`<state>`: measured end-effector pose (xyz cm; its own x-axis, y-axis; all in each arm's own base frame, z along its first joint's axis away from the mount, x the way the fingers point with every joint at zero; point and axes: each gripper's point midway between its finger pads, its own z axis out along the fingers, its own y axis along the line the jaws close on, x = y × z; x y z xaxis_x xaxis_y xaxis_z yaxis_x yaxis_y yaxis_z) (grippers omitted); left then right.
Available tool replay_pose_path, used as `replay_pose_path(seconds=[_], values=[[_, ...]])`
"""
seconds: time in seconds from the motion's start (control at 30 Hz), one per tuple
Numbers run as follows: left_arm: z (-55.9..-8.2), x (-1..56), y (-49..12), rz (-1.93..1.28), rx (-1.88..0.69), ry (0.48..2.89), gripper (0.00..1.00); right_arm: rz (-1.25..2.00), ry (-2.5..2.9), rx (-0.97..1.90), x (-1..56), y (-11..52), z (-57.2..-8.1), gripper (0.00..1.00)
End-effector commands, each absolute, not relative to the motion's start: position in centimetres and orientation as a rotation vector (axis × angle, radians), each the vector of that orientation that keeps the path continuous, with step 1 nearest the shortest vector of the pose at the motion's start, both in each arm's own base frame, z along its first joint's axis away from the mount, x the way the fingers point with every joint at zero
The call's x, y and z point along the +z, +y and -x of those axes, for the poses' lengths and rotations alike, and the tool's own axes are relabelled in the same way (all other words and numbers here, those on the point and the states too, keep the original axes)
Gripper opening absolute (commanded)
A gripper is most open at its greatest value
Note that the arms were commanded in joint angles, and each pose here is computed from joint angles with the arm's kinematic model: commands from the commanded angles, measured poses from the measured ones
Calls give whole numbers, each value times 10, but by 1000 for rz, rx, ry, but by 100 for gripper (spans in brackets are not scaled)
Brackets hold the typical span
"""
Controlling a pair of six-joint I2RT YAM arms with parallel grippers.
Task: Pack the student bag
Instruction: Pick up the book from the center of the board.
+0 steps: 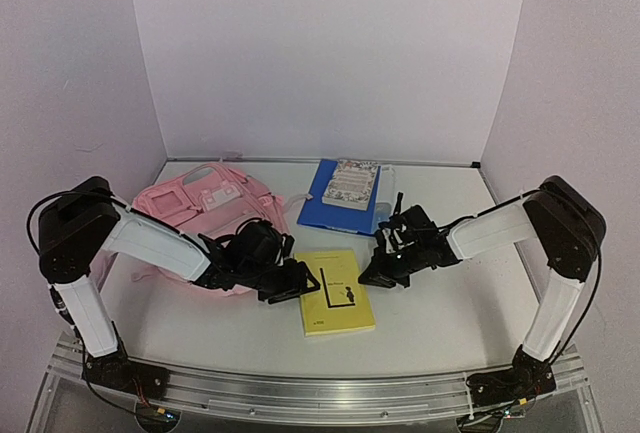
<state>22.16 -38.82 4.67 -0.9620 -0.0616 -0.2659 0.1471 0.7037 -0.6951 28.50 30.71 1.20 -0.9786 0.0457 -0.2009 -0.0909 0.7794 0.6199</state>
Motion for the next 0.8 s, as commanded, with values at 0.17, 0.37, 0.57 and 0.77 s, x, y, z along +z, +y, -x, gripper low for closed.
replay_pose_path(seconds=[0.17,0.37,0.57,0.77], values=[[-244,194,-434,-218,-1436,2189,60,-14,2874,960,-3,310,-252,0],[-246,190,-428,-183,-1402,2209,60,-34,2829,1026,10,328,-254,0],[-249,176,-402,-79,-1293,2269,60,-54,2782,1056,16,349,-259,0],[-244,161,-367,14,-1198,2324,61,-49,2737,1104,19,376,-269,0]])
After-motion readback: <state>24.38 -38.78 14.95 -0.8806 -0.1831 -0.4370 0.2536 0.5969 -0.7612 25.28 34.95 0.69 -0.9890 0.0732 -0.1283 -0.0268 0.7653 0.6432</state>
